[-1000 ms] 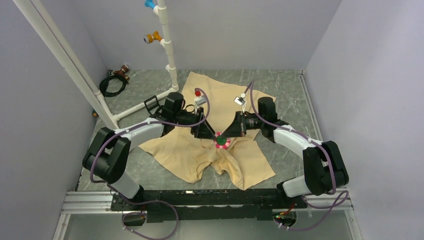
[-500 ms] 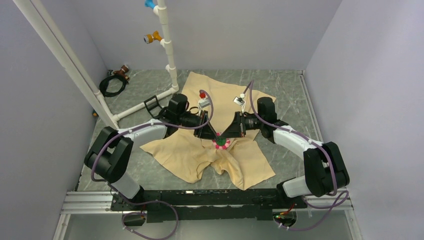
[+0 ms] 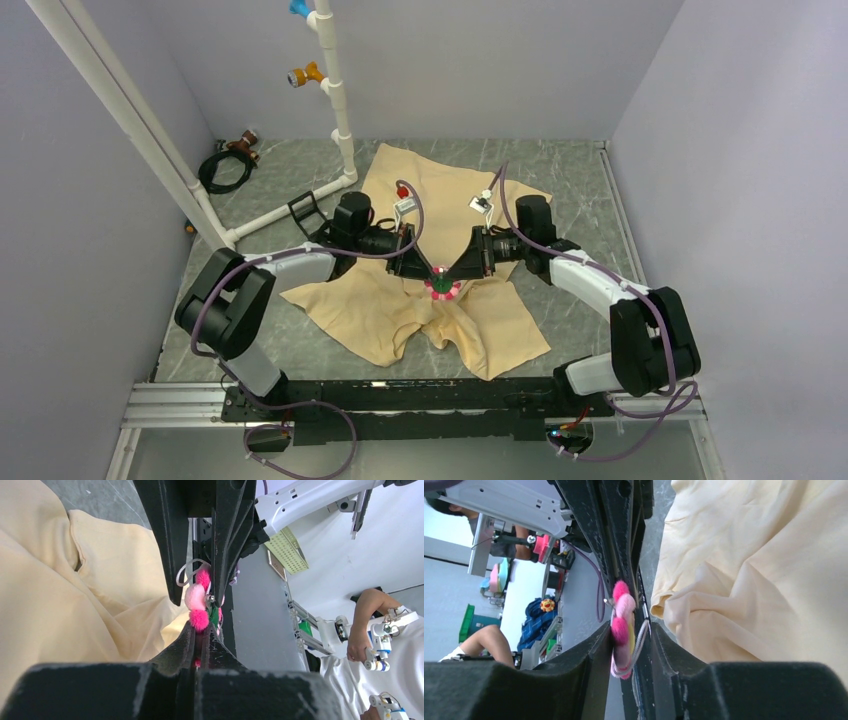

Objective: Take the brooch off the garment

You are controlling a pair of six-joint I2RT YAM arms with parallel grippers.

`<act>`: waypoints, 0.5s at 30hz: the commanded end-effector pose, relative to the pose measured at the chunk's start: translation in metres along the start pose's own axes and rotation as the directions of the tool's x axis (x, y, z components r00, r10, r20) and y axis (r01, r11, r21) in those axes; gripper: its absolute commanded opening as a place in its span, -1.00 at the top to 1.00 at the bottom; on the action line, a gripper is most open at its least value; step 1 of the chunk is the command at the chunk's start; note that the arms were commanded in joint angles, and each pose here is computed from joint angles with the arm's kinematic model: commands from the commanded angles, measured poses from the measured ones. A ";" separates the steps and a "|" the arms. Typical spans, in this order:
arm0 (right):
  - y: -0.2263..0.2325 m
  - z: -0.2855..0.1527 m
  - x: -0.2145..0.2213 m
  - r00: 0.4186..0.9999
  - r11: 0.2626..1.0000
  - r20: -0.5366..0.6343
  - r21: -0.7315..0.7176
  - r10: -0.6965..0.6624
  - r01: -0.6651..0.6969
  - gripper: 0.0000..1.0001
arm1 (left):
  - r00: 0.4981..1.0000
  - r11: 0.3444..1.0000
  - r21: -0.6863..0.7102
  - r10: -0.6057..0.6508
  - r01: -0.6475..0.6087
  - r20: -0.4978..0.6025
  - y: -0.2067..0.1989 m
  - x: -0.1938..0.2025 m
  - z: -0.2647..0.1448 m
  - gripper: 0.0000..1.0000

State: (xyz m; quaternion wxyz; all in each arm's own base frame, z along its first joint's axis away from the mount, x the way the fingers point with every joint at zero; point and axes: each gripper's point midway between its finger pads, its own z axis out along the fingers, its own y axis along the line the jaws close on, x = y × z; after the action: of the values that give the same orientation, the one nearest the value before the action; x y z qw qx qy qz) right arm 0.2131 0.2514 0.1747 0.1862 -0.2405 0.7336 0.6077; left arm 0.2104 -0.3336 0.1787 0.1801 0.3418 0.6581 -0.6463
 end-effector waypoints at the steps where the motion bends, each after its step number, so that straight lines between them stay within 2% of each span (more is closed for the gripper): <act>1: 0.004 -0.006 -0.008 0.998 0.998 0.005 0.001 -0.059 0.059 0.22 | 0.999 0.999 0.025 0.044 -0.045 0.022 -0.007 -0.009 -0.005 1.00; 4: 0.004 -0.006 -0.004 0.999 0.999 -0.001 -0.012 -0.048 0.048 0.03 | 0.999 0.999 0.021 0.029 -0.030 0.023 -0.005 -0.009 -0.005 1.00; 7: 0.005 -0.006 -0.004 0.999 0.998 0.012 -0.018 -0.052 0.052 0.00 | 0.999 0.999 0.026 0.017 -0.018 0.027 -0.004 -0.011 -0.005 1.00; 12: 0.009 -0.004 -0.008 0.998 0.998 0.027 -0.031 -0.051 0.052 0.00 | 1.000 1.000 0.025 0.009 -0.010 0.026 -0.002 -0.010 -0.004 1.00; 15: 0.010 -0.001 -0.006 0.999 0.998 0.019 -0.050 -0.041 0.042 0.19 | 1.000 0.999 0.033 0.008 -0.009 0.029 -0.004 -0.010 -0.004 1.00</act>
State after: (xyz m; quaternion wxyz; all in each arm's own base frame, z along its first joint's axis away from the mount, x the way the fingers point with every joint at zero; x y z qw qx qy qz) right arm 0.2153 0.2478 0.1735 0.1865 -0.2308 0.7359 0.6087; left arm 0.2178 -0.3318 0.1824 0.1807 0.3247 0.6607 -0.6523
